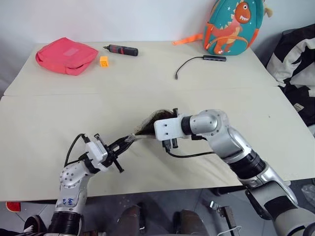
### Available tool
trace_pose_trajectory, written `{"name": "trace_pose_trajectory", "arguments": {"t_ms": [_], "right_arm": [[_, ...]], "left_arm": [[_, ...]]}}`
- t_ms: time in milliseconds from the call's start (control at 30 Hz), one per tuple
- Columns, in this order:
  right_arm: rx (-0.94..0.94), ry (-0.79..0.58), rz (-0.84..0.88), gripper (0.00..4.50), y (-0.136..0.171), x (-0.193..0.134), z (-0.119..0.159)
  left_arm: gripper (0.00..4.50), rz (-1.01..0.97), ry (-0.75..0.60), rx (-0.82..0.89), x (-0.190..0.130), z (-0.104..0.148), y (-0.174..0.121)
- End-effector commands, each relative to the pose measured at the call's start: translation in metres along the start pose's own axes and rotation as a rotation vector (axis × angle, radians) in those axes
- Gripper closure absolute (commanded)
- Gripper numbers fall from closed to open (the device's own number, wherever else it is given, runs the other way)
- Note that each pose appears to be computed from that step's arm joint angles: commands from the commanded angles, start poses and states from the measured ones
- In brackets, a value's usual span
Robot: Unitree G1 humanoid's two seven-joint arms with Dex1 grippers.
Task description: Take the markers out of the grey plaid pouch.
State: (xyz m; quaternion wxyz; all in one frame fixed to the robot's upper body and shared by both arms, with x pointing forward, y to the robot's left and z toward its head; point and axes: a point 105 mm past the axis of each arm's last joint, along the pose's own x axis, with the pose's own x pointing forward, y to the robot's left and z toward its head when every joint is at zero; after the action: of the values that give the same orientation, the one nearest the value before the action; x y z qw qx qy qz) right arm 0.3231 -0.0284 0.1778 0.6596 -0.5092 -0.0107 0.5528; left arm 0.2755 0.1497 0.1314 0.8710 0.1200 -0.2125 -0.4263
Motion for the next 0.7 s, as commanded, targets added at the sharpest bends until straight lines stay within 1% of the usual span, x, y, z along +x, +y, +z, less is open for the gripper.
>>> {"name": "trace_pose_trajectory", "arguments": {"t_ms": [33, 367, 567, 633, 700], "right_arm": [[-0.005, -0.079, -0.082, 3.98, -0.019, -0.034, 0.019], [0.081, -0.166, -0.093, 3.98, -0.022, -0.054, 0.029], [0.264, -0.325, -0.152, 3.98, -0.037, -0.082, 0.038], [0.373, -0.393, -0.165, 3.98, -0.041, -0.093, 0.041], [0.433, -0.412, -0.17, 3.98, -0.041, -0.101, 0.039]], "left_arm": [[4.5, 0.013, 0.011, -0.008, -0.004, -0.003, 0.003], [4.5, 0.016, 0.013, -0.007, -0.004, -0.004, 0.007], [4.5, 0.017, 0.013, -0.005, -0.005, -0.005, 0.006], [4.5, 0.019, 0.015, -0.004, -0.005, -0.005, 0.006], [4.5, 0.02, 0.016, -0.001, -0.006, -0.004, 0.006]]}}
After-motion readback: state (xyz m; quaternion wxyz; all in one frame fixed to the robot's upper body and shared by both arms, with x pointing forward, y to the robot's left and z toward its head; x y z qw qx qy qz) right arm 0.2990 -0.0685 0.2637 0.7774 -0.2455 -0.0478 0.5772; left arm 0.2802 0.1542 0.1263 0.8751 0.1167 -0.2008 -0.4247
